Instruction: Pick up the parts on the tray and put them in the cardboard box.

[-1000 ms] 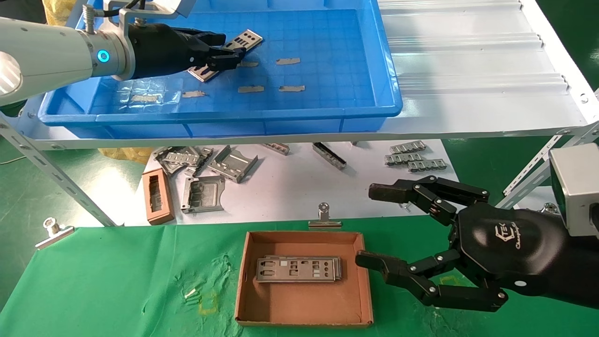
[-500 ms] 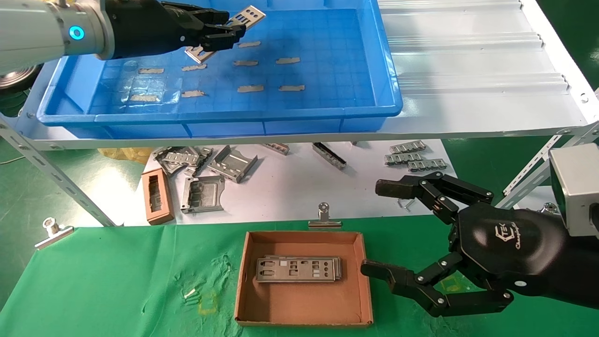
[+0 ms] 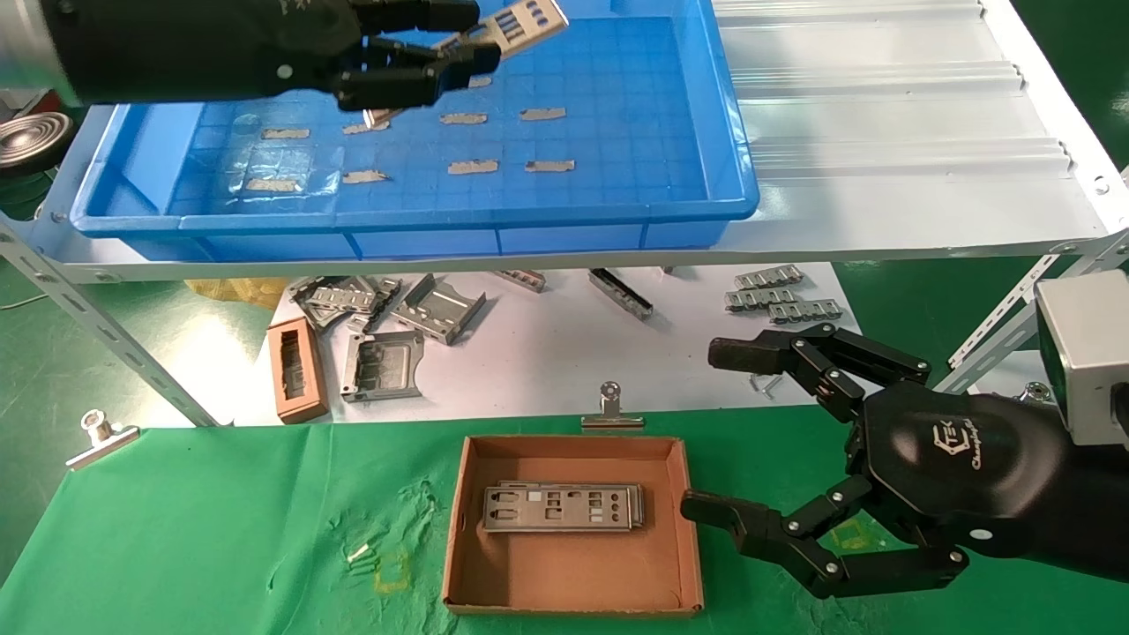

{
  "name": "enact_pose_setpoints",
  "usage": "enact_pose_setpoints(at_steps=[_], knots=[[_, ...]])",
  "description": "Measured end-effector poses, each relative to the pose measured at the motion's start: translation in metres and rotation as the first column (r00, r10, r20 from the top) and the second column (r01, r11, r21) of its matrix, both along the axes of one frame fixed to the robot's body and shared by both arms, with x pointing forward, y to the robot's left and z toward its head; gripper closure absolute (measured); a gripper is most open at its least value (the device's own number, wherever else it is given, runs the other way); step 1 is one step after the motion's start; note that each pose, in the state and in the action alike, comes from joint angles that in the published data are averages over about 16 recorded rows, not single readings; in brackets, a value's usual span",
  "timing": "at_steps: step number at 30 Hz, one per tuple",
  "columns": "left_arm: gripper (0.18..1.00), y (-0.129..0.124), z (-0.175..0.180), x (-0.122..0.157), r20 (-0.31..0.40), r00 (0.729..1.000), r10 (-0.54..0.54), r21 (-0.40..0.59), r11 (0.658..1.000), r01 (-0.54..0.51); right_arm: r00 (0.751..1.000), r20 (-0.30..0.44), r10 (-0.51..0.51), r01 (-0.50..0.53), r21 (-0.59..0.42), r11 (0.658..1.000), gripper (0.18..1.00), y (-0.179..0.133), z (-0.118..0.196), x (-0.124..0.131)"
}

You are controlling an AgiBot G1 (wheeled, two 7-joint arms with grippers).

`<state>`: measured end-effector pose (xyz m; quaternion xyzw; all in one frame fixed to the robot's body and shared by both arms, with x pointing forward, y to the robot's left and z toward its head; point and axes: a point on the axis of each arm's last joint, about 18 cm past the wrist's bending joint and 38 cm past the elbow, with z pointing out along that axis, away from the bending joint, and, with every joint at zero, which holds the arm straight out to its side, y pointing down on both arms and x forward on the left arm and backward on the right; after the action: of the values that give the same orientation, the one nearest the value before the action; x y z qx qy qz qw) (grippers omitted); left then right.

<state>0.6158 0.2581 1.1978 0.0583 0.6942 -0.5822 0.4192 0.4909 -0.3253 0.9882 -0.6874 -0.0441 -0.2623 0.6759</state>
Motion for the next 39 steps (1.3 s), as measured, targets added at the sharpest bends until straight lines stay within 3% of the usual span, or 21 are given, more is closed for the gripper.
enact_pose_setpoints(at_steps=[11,18,27,33,39], knots=[[0.741,-0.002,-0.045,-0.034,0.021,0.987,-0.158,0.168,0.974,0.152,1.0,0.0,0.0,0.0,0.0,1.0,0.179,0.0,0.0,0.0],[0.741,-0.013,-0.113,-0.043,-0.064,0.979,-0.195,0.273,0.94,0.205,1.0,0.0,0.0,0.0,0.0,1.0,0.179,0.0,0.0,0.0],[0.741,-0.043,-0.224,-0.009,-0.134,0.981,-0.139,0.367,0.913,0.179,1.0,0.0,0.0,0.0,0.0,1.0,0.179,0.0,0.0,0.0],[0.741,-0.067,-0.282,0.017,-0.1,0.991,-0.089,0.418,0.9,0.123,1.0,0.0,0.0,0.0,0.0,1.0,0.179,0.0,0.0,0.0],[0.741,-0.079,-0.309,0.032,-0.051,0.997,-0.052,0.463,0.884,0.069,1.0,0.0,0.0,0.0,0.0,1.0,0.179,0.0,0.0,0.0]])
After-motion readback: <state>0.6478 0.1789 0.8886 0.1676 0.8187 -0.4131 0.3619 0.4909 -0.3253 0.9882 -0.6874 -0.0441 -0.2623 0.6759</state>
